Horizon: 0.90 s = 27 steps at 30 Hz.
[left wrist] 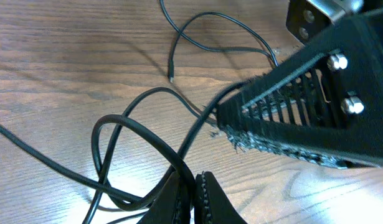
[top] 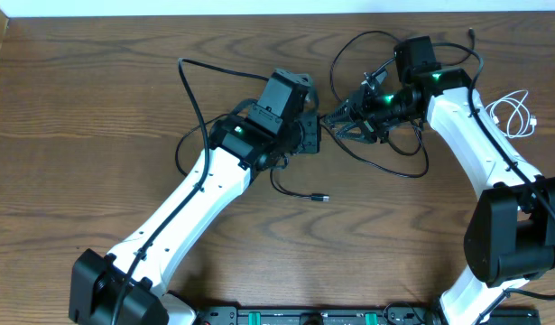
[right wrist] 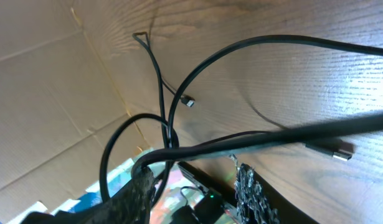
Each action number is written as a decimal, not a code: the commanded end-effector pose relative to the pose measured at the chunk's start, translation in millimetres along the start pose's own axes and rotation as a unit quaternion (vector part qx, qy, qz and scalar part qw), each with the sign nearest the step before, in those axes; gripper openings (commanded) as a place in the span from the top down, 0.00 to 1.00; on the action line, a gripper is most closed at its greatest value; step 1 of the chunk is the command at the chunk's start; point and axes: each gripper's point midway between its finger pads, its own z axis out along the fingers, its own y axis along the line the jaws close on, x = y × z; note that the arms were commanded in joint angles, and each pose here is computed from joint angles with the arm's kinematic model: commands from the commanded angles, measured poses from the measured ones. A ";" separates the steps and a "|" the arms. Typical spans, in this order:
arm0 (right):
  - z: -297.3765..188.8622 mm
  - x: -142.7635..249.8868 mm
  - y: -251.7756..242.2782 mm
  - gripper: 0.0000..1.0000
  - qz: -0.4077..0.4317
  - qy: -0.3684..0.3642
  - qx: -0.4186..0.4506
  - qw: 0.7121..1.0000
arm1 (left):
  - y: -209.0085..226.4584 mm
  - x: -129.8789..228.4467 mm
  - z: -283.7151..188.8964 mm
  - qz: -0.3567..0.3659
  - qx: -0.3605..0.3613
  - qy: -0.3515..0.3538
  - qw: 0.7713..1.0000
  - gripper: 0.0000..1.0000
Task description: Untangle cables
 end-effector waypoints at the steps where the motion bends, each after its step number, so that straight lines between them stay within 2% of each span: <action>1: 3.0 0.8 -0.6 0.58 0.038 0.004 -0.001 0.999 | -6.3 8.2 3.1 0.012 0.007 0.014 1.000 0.93; 9: 2.9 -3.8 5.3 0.57 0.033 -0.002 -0.013 0.999 | 0.1 5.3 3.1 0.013 -0.012 0.005 1.000 0.93; 11: 2.9 -7.4 6.8 0.59 0.032 -0.010 -0.014 0.999 | -1.0 5.8 3.1 0.013 -0.009 0.006 1.000 0.93; 13: 3.1 -8.2 5.5 0.71 0.035 -0.012 -0.010 0.999 | -4.9 7.8 3.2 0.013 0.002 0.011 1.000 0.93; 15: 4.2 -8.5 3.4 0.99 0.035 -0.016 -0.003 0.999 | -8.1 9.6 3.1 0.013 0.011 0.017 1.000 0.93; 20: 8.5 -3.6 1.5 0.99 0.040 -0.012 0.007 0.999 | -10.9 6.1 3.1 0.014 0.017 0.010 1.000 0.93; 27: 18.5 8.0 4.9 0.99 0.056 0.003 0.014 0.998 | -28.6 -1.6 1.8 0.020 0.062 -0.002 0.998 0.93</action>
